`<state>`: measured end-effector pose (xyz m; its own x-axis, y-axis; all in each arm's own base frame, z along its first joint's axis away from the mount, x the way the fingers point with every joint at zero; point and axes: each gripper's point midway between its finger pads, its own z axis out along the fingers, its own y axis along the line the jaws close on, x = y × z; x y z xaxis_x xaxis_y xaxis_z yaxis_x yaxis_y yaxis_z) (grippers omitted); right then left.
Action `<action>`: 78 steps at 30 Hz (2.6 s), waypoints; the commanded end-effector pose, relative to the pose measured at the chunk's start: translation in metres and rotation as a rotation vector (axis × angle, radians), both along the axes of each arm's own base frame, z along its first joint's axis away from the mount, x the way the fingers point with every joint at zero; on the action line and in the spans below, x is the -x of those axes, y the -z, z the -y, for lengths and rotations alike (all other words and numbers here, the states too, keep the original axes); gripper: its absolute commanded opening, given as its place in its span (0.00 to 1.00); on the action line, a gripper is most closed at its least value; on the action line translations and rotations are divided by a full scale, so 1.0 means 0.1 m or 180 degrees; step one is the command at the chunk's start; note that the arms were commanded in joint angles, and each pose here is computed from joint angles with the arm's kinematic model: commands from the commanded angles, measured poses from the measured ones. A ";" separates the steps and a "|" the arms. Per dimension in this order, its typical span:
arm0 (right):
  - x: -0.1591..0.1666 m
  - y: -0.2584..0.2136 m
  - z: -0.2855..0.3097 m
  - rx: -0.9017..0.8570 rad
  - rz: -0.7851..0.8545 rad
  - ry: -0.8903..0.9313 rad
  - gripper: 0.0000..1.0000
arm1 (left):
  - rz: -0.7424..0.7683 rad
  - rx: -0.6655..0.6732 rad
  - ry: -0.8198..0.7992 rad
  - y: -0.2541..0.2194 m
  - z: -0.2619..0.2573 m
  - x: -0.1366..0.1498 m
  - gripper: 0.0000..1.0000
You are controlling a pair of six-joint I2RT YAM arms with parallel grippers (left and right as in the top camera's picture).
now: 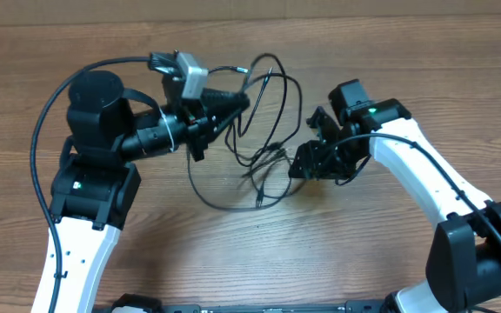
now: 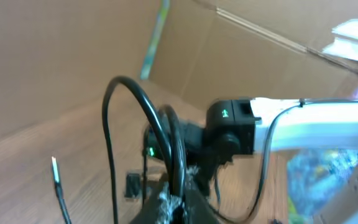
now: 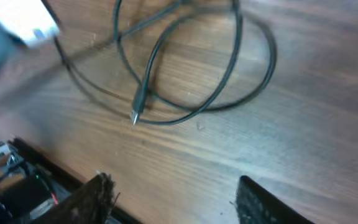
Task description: Untangle cables
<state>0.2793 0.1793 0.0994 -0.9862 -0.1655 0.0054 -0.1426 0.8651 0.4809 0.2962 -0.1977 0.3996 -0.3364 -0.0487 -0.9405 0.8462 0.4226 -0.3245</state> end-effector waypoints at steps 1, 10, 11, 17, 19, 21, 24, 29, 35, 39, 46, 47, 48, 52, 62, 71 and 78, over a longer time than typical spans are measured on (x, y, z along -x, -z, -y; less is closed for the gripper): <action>0.04 0.06 0.08 0.0213 -0.0019 -0.0041 0.54 | 0.0022 0.0109 -0.0272 -0.19 -0.21 -0.08 0.04; -0.09 0.16 0.50 0.0783 -0.0073 0.0584 0.61 | -0.1120 -0.0778 -0.1320 0.88 -0.76 -0.22 0.06; -0.11 0.14 0.45 0.0679 -0.0047 0.0521 0.61 | -0.1208 -0.0853 -0.1288 0.96 -0.77 -0.18 0.09; -0.20 -0.06 -0.08 -0.0234 0.0150 0.0148 0.76 | -0.1818 -0.1426 -0.1476 1.52 -0.98 -0.03 0.41; -0.22 -0.09 -0.16 -0.0307 0.0222 0.0094 0.78 | -0.1943 -0.1585 -0.1602 1.64 -1.07 -0.03 0.43; -0.22 -0.10 -0.23 -0.0324 0.0277 0.0033 0.79 | -0.2033 -0.1681 -0.1661 1.73 -1.12 -0.03 0.43; -0.18 -0.05 -0.27 -0.0186 0.0313 -0.0052 0.78 | -0.2104 -0.1784 -0.1734 1.81 -1.18 -0.06 0.44; -0.07 -0.01 -0.35 -0.0061 0.0299 -0.0171 0.77 | -0.2200 -0.1830 -0.1718 1.90 -1.18 -0.07 0.45; -0.03 -0.01 -0.41 -0.0049 0.0283 -0.0194 0.74 | -0.2258 -0.1852 -0.1703 1.95 -1.18 -0.08 0.43; -0.04 0.07 -0.25 0.0275 0.0291 -0.0106 0.72 | -0.2259 -0.1850 -0.1700 1.95 -1.18 -0.08 0.41; 0.00 0.13 -0.10 0.0560 0.0239 -0.0030 0.25 | -0.2263 -0.1846 -0.1694 1.95 -1.17 -0.07 0.40; 0.00 0.13 -0.10 0.0560 0.0240 -0.0030 0.23 | -0.2265 -0.1846 -0.1694 1.95 -1.17 -0.07 0.40; -0.01 0.13 -0.10 0.0559 0.0245 -0.0030 0.22 | -0.2268 -0.1848 -0.1693 1.95 -1.17 -0.07 0.40; -0.01 0.13 -0.09 0.0575 0.0250 -0.0028 0.16 | -0.2289 -0.1858 -0.1688 1.96 -1.18 -0.06 0.41; 0.00 0.11 -0.12 0.0515 0.0229 -0.0025 0.04 | -0.2314 -0.1866 -0.1682 1.97 -1.18 -0.04 0.41; -0.68 -1.14 0.10 0.0330 0.1185 0.0613 0.04 | -0.2319 -0.1869 -0.1681 1.97 -1.18 -0.04 0.40; -0.89 -2.40 0.76 0.0400 0.2084 0.1267 0.04 | -0.2321 -0.1870 -0.1681 1.97 -1.18 -0.04 0.40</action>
<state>0.3681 0.1384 0.2733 -0.8885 0.0811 -0.4517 -0.0816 0.9407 0.3294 0.2979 -0.0801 0.2010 -0.8997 0.0246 -0.4358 0.1783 0.9321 -0.3153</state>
